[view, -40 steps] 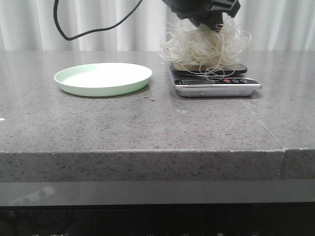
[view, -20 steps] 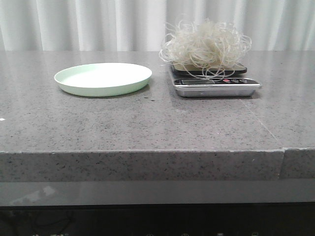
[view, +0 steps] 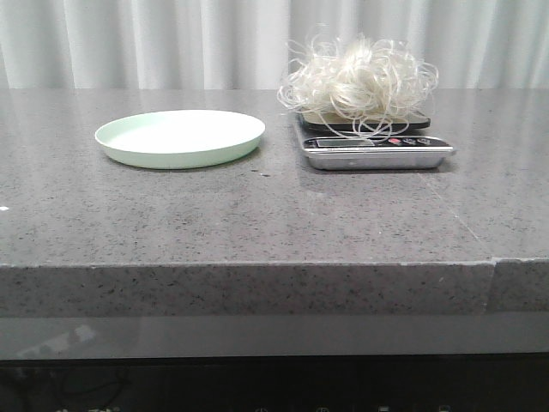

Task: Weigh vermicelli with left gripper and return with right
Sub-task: 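Open the left gripper to drop the vermicelli onto the scale pan, withdraw, then lower the right gripper onto the vermicelli on the scale and close it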

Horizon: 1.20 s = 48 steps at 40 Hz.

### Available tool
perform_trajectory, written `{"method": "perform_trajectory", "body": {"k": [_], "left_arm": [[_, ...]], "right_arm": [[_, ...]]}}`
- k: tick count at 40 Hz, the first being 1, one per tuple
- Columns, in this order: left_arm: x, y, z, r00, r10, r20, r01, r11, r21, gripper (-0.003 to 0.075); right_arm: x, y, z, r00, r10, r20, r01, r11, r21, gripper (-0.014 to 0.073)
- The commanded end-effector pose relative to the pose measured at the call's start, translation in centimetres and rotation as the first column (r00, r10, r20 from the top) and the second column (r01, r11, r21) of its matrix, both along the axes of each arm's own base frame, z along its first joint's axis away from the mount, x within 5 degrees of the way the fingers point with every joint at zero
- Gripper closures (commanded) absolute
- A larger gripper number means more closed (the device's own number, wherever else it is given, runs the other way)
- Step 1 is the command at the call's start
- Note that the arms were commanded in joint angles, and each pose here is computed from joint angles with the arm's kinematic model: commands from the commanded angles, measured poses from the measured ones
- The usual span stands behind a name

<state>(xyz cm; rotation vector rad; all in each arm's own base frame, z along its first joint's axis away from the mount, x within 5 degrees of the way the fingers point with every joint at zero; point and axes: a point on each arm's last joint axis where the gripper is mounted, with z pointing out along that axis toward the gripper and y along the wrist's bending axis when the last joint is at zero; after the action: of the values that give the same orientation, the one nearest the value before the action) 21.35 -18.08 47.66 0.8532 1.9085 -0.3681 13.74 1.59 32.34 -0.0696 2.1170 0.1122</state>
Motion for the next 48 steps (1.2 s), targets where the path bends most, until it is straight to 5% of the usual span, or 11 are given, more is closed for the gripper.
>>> {"method": "perform_trajectory", "body": {"k": [1, 11, 23, 32, 48], "left_arm": [[-2.8, 2.3, 1.2, 0.997, 0.013, 0.08, -0.006, 0.995, -0.095, 0.026], [-7.1, 7.7, -3.0, 0.982, 0.18, 0.052, -0.176, 0.982, -0.073, 0.026], [-11.7, 11.6, -7.8, 0.981, 0.192, 0.031, -0.189, 0.978, -0.084, 0.026], [-13.0, 12.7, -9.3, 0.981, 0.192, 0.032, -0.189, 0.978, -0.086, 0.026], [-13.1, 12.7, -9.4, 0.981, 0.194, 0.029, -0.191, 0.978, -0.083, 0.026]], "right_arm": [[0.4, -0.1, 1.3, 0.997, -0.001, 0.082, 0.001, 1.0, -0.008, 0.0097], [0.4, -0.1, 1.3, 0.997, -0.001, 0.082, 0.001, 1.0, -0.008, 0.0097], [0.4, 0.0, 1.3, 0.997, -0.001, 0.079, 0.0, 1.0, 0.007, 0.0097], [0.6, 0.4, 1.9, 0.996, 0.011, 0.086, -0.015, 0.999, 0.047, 0.0097], [6.1, 4.5, 4.4, 0.975, 0.221, -0.01, -0.221, 0.975, 0.013, 0.0097]]}}
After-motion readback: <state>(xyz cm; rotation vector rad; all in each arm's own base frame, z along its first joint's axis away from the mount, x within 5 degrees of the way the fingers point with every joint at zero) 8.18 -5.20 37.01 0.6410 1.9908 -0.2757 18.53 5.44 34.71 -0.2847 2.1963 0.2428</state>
